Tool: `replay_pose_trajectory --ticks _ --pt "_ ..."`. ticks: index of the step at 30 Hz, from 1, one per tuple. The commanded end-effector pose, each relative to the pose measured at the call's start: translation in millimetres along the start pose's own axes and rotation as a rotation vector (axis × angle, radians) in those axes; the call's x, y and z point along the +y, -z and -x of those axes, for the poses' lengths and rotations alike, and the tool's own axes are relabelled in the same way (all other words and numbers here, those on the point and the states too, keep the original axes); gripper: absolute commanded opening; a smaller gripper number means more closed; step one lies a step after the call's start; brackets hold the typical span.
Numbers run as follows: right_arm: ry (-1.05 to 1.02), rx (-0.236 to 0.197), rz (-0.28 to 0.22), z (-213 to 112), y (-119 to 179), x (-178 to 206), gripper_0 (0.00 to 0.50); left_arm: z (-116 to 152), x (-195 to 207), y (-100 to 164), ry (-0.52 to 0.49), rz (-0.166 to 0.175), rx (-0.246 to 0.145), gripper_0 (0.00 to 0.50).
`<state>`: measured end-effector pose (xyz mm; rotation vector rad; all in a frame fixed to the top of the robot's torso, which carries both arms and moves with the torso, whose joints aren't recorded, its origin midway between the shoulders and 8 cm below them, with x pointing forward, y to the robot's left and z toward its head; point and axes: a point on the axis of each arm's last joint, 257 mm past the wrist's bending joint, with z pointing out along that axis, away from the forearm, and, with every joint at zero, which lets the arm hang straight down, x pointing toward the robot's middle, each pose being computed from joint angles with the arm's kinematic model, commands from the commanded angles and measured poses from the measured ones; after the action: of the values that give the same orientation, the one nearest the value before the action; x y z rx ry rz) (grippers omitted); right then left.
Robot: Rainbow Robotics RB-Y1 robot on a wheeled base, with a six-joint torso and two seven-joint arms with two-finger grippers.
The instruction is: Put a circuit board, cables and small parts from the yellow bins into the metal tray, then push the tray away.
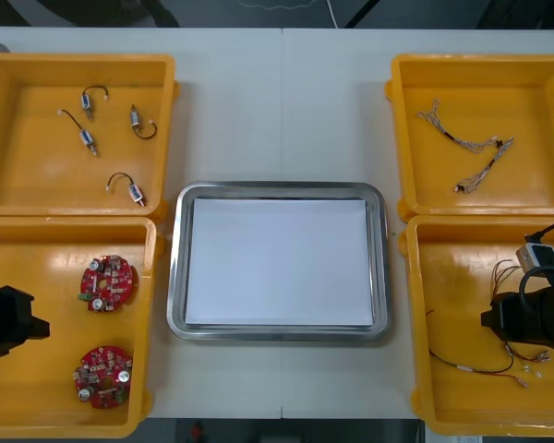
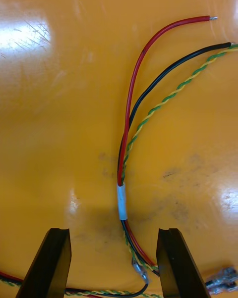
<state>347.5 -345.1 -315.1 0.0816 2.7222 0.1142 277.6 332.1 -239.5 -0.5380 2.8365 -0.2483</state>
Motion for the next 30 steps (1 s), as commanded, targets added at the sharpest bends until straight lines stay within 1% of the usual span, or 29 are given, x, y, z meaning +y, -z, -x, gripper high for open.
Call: replay_pose_trajectory --ticks 1,5,9,12,13,17,20,24,27,28,29,30 --pt "0.084 0.012 -0.012 -10 -9 -6 0.500 -17 5 -7 -0.040 0.039 0.029 0.500" --pt "0.100 -0.002 -0.014 -8 -15 -8 0.500 -24 6 -12 -0.053 0.050 0.048 0.500" --pt "0.112 0.001 -0.019 -13 -21 -8 0.500 -31 5 -19 -0.066 0.055 0.064 0.500" --pt "0.122 -0.010 -0.023 -13 -23 -8 0.500 -32 5 -23 -0.071 0.062 0.071 0.500" --pt "0.133 -0.013 -0.025 -16 -25 -8 0.500 -36 6 -27 -0.073 0.066 0.081 0.500" --pt "0.149 -0.012 -0.030 -21 -29 -8 0.500 -36 5 -35 -0.069 0.065 0.086 0.500" --pt "0.161 -0.023 -0.033 -21 -30 -9 0.500 -36 3 -45 -0.068 0.065 0.093 0.500" --pt "0.172 -0.022 -0.039 -23 -30 -12 0.500 -33 3 -52 -0.064 0.067 0.091 0.500" --pt "0.177 -0.021 -0.041 -24 -31 -13 0.500 -32 5 -57 -0.068 0.078 0.095 0.500" --pt "0.177 -0.021 -0.037 -24 -31 -12 0.320 -33 5 -58 -0.070 0.080 0.098 0.500" --pt "0.177 -0.021 -0.035 -25 -31 -11 0.091 -32 5 -59 -0.073 0.083 0.099 0.500" --pt "0.176 -0.018 -0.033 -25 -31 -10 0.000 -32 5 -61 -0.075 0.087 0.101 0.500"
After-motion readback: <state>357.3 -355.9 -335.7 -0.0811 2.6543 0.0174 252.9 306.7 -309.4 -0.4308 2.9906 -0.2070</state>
